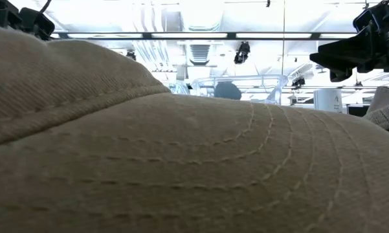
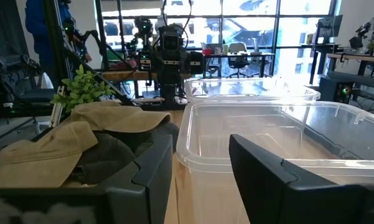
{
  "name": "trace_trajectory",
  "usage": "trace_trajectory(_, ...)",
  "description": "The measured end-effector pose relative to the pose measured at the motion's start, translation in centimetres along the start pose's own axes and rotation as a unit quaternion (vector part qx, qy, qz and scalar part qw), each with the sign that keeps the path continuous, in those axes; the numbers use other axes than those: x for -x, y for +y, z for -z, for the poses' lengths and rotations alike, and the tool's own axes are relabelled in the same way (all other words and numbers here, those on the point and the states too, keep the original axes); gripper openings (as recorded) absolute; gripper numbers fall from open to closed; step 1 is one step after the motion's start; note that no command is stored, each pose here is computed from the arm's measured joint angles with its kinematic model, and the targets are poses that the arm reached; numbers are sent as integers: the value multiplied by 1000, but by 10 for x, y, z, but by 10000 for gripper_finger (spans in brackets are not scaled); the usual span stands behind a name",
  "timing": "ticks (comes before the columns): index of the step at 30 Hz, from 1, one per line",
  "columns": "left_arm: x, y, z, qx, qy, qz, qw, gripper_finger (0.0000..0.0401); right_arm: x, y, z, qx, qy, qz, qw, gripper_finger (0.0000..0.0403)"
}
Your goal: Pick & Place hat
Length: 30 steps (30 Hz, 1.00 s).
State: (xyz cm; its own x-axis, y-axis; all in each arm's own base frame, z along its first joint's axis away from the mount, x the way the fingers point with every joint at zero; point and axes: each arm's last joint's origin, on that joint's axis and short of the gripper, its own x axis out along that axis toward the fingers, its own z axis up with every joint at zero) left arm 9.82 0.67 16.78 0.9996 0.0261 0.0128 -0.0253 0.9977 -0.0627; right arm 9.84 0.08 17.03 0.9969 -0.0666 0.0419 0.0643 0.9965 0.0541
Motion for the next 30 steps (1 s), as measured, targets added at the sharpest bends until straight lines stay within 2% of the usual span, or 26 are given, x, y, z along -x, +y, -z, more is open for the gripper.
trace_trajectory(27, 0, 0, 0, 0, 0, 0, 1000, 202, 0, 0, 0, -1, 0, 0, 1000, 155)
trace_trajectory(30, 0, 0, 0, 0, 0, 0, 1000, 202, 0, 0, 0, -33, -1, 0, 999, 155)
